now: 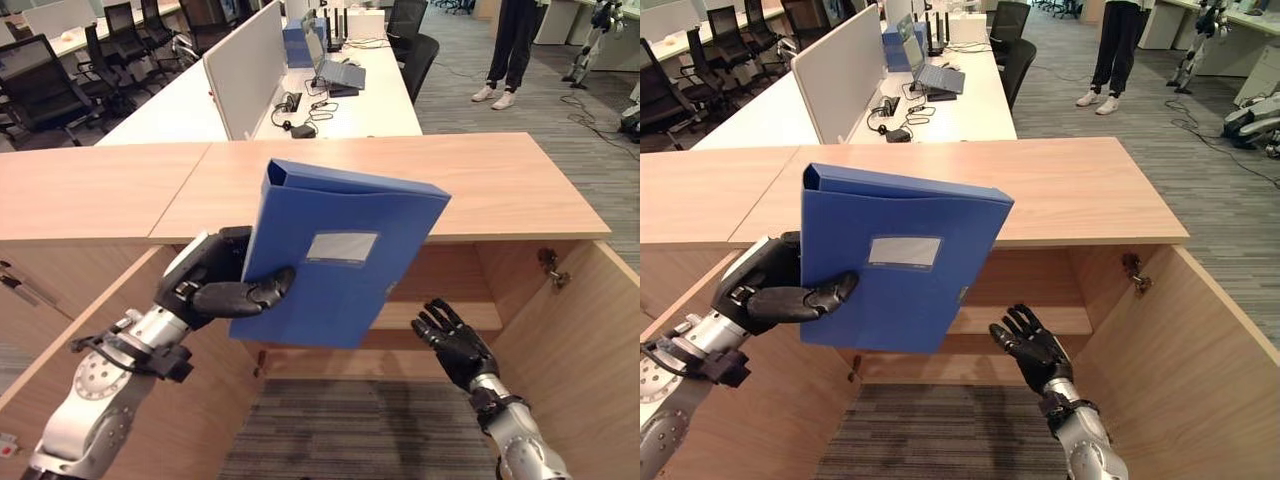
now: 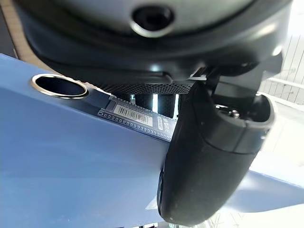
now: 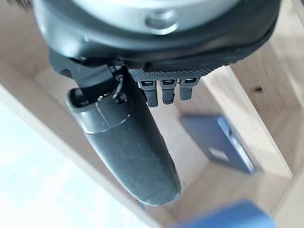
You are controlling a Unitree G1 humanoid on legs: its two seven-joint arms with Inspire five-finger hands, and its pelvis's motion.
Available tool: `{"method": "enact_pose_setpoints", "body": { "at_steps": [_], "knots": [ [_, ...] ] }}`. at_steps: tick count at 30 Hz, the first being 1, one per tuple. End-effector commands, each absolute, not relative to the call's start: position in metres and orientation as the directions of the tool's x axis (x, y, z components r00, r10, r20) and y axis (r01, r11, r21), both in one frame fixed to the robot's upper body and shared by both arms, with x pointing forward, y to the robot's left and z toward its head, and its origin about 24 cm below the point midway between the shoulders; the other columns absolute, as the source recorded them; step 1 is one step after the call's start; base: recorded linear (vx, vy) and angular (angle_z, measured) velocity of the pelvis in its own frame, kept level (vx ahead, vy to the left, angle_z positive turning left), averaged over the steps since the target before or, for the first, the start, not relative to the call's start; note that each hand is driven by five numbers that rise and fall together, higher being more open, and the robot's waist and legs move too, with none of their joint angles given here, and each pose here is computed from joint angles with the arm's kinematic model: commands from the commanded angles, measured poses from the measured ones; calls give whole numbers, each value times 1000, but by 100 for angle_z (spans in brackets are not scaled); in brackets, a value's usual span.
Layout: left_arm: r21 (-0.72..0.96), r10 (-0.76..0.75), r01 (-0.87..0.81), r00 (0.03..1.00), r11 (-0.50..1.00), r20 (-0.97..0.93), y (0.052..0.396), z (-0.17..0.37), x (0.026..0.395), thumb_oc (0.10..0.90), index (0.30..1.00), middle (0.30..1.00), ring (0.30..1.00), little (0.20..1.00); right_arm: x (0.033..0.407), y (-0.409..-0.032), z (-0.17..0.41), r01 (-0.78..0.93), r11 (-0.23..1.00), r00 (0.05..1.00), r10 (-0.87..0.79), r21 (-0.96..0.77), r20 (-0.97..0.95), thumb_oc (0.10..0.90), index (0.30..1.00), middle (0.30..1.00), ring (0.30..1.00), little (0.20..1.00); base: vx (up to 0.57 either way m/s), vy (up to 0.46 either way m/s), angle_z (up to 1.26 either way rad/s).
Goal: Put the empty folder in the office cabinet
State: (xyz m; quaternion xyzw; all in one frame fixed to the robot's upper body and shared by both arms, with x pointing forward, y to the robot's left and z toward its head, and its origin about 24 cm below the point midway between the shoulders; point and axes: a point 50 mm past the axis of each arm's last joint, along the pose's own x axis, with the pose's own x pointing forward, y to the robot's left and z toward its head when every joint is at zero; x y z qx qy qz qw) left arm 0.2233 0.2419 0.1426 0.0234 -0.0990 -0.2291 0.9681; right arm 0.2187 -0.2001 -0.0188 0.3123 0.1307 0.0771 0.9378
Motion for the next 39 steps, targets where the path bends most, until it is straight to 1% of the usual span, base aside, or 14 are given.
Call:
{"method": "enact_pose_setpoints", "body": {
  "at_steps": [1, 4, 5, 7, 8, 9, 10, 17, 26, 27, 32, 39],
  "knots": [
    [213, -453, 400, 769, 891, 450, 245, 203, 230, 400, 300, 300, 300, 300, 250, -179, 48, -401, 702, 909, 384, 589, 160, 800, 900, 900, 900, 900, 0, 0, 0],
    [210, -463, 413, 763, 886, 452, 242, 202, 230, 400, 300, 300, 300, 300, 249, -165, 58, -475, 657, 871, 446, 585, 207, 800, 900, 900, 900, 900, 0, 0, 0],
    [210, -462, 413, 763, 886, 452, 242, 202, 230, 400, 300, 300, 300, 300, 249, -165, 58, -475, 657, 871, 446, 585, 206, 800, 900, 900, 900, 900, 0, 0, 0],
    [199, -473, 431, 756, 880, 452, 237, 199, 230, 400, 300, 300, 300, 300, 249, -153, 61, -514, 614, 845, 482, 599, 231, 800, 900, 900, 900, 900, 0, 0, 0],
    [186, -486, 454, 746, 871, 455, 233, 198, 229, 400, 300, 300, 300, 300, 248, -143, 66, -559, 589, 814, 524, 584, 251, 800, 900, 900, 900, 900, 0, 0, 0],
    [186, -486, 454, 747, 871, 455, 233, 198, 229, 400, 300, 300, 300, 300, 248, -143, 66, -559, 589, 814, 524, 584, 251, 800, 900, 900, 900, 900, 0, 0, 0],
    [186, -506, 478, 735, 859, 451, 228, 196, 229, 400, 300, 300, 300, 300, 247, -134, 71, -599, 555, 782, 560, 578, 273, 800, 900, 900, 900, 900, 0, 0, 0],
    [166, -553, 540, 712, 825, 432, 216, 191, 228, 400, 300, 300, 300, 300, 250, -119, 89, -666, 508, 732, 584, 546, 350, 800, 900, 900, 900, 900, 0, 0, 0],
    [116, -599, 611, 690, 783, 406, 207, 184, 224, 400, 300, 300, 300, 300, 265, -120, 103, -661, 544, 749, 526, 516, 403, 800, 900, 900, 900, 900, 0, 0, 0],
    [90, -617, 638, 685, 765, 387, 202, 179, 224, 400, 300, 300, 300, 300, 269, -121, 107, -654, 551, 756, 505, 519, 416, 800, 900, 900, 900, 900, 0, 0, 0],
    [74, -676, 694, 664, 716, 320, 196, 170, 220, 400, 300, 300, 300, 300, 279, -129, 112, -611, 582, 791, 431, 536, 434, 800, 900, 900, 900, 900, -1, 0, 1],
    [63, -716, 729, 647, 682, 263, 193, 163, 216, 400, 300, 300, 300, 300, 289, -134, 124, -599, 577, 797, 364, 555, 481, 800, 900, 900, 900, 900, -4, 1, 2]
  ]
}}
